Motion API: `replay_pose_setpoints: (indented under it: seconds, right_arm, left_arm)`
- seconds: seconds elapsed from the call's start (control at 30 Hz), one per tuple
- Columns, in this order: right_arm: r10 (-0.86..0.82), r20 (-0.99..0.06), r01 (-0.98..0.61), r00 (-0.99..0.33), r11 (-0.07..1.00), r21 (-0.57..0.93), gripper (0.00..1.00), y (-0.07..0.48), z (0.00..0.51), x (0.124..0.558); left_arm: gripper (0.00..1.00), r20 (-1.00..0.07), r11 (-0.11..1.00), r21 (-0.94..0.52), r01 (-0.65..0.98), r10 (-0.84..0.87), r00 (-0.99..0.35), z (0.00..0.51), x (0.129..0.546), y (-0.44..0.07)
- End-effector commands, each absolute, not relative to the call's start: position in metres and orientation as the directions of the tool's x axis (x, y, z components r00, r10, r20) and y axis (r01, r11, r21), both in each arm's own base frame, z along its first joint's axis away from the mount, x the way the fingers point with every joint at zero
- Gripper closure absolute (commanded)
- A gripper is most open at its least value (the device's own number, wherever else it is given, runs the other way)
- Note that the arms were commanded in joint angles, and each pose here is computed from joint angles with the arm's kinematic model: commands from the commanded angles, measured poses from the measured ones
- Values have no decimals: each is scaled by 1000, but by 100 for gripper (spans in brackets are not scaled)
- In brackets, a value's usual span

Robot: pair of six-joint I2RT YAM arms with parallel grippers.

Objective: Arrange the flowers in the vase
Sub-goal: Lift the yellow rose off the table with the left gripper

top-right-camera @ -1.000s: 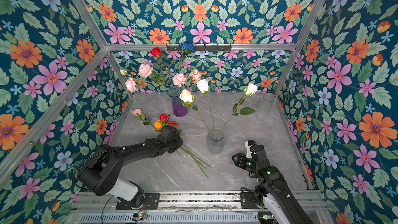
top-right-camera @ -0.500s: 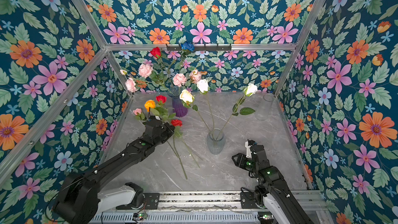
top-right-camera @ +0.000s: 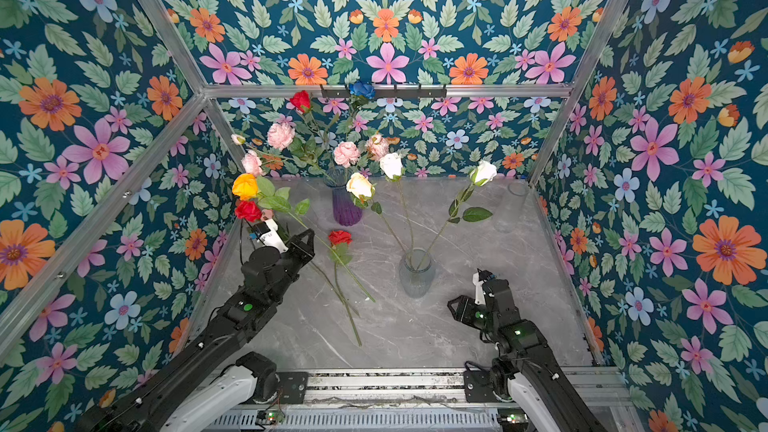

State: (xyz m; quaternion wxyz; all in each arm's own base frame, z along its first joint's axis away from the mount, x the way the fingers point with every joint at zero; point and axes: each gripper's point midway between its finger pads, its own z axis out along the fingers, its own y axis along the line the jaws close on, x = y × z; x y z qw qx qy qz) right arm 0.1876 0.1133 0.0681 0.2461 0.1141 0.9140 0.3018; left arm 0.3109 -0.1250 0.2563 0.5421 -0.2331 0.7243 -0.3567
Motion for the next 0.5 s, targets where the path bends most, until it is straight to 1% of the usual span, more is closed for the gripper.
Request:
replay_pose_setpoints:
  seconds: [0.0,0.1,0.27,0.47]
  right_arm:
    - [358,-397,47,-845,790,611,47,114,72,191]
    - [359,-400,47,-843,791,610,47,114,73,191]
    - [361,-399,51,-843,792,609,47,113,72,192]
    - [361,-398,52,-843,792,608,47,114,72,192]
  left_arm:
    - [100,-624,614,-779,129,-734,-270,276,313,-130]
    - [100,-623,591,-782,199,-734,-269,290,312,-138]
    - [100,-606,505,-780,369,-756,-248,322,302,-151]
    - [100,-620,491,-742,457,-761,-188,356,288,-147]
